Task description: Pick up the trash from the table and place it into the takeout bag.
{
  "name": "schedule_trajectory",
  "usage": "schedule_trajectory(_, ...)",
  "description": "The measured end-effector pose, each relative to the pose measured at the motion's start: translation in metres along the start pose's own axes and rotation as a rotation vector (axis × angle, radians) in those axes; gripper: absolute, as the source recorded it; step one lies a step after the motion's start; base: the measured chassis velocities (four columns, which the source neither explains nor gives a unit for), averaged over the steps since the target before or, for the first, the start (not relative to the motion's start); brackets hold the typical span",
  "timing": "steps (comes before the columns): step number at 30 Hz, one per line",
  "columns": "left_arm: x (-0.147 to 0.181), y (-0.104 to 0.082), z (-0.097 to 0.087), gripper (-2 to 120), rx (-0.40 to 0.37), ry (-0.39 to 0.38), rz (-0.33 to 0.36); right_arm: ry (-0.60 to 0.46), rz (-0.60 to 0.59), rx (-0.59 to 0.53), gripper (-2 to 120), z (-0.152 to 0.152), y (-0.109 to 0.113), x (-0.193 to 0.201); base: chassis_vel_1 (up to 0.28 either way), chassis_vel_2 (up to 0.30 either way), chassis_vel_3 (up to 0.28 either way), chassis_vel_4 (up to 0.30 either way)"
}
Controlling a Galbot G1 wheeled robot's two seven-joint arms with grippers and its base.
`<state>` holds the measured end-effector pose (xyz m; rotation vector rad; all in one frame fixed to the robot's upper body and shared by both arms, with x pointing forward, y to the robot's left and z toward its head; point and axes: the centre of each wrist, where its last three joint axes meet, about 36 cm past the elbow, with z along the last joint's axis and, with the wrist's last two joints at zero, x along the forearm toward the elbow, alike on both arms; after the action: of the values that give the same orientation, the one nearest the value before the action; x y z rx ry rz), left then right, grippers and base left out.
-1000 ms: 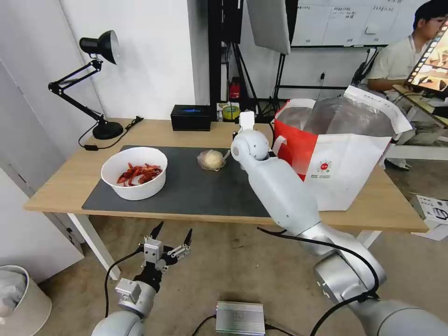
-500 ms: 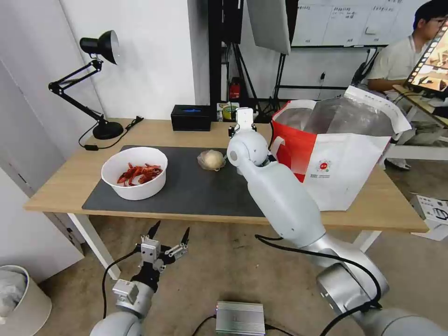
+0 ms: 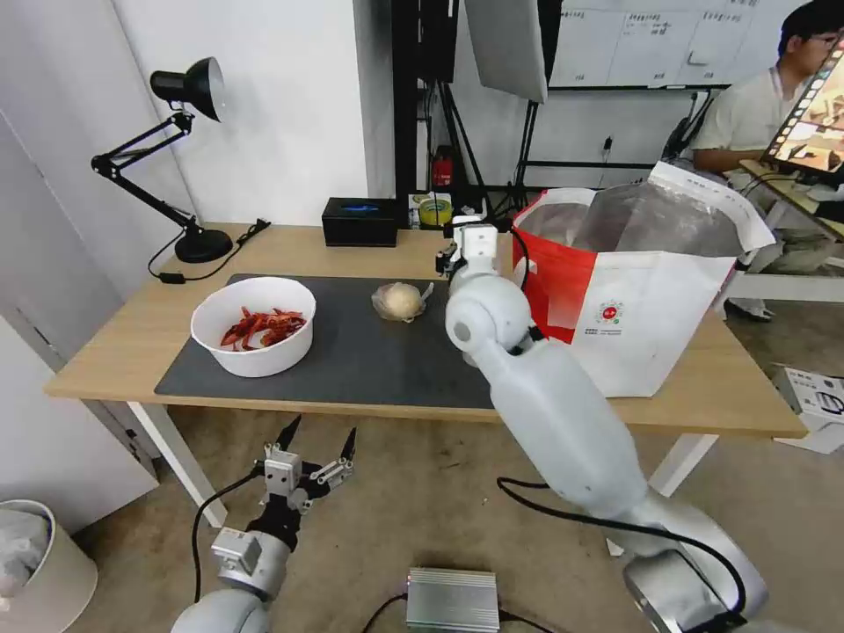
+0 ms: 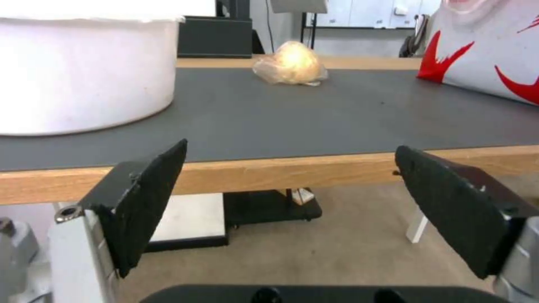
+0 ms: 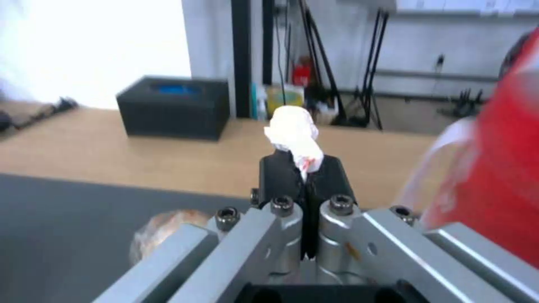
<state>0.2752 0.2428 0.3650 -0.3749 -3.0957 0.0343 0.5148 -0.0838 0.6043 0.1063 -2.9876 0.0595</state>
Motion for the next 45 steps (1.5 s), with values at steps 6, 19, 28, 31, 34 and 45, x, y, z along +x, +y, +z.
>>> schedule_trajectory(6,0.001,-0.003,0.001,100,-0.002,0.000,0.000,-0.125,0.020,0.032,0,-0.008,-0.043,0.027,0.000,0.000,0.000,0.000)
schedule_trajectory(19,-0.005,-0.015,0.000,100,0.029,-0.003,0.000,-0.199,0.129,0.030,0,-0.032,-0.113,0.039,0.000,0.000,0.000,0.000)
schedule_trajectory(28,-0.007,-0.016,0.000,100,0.026,0.002,0.002,-0.129,0.168,0.008,0,-0.033,-0.136,0.034,0.000,0.000,0.000,0.000)
schedule_trajectory(31,-0.006,-0.017,0.001,100,0.026,0.005,0.001,-0.114,0.175,0.001,0,-0.033,-0.141,0.033,0.000,0.000,0.000,0.000)
schedule_trajectory(34,-0.006,-0.017,0.001,100,0.025,0.005,0.002,-0.107,0.179,-0.003,0,-0.032,-0.143,0.032,0.000,0.000,0.000,0.000)
schedule_trajectory(45,-0.006,-0.017,0.001,100,0.025,0.007,0.002,-0.091,0.179,-0.018,29,-0.029,-0.145,0.033,0.000,0.000,0.000,0.000)
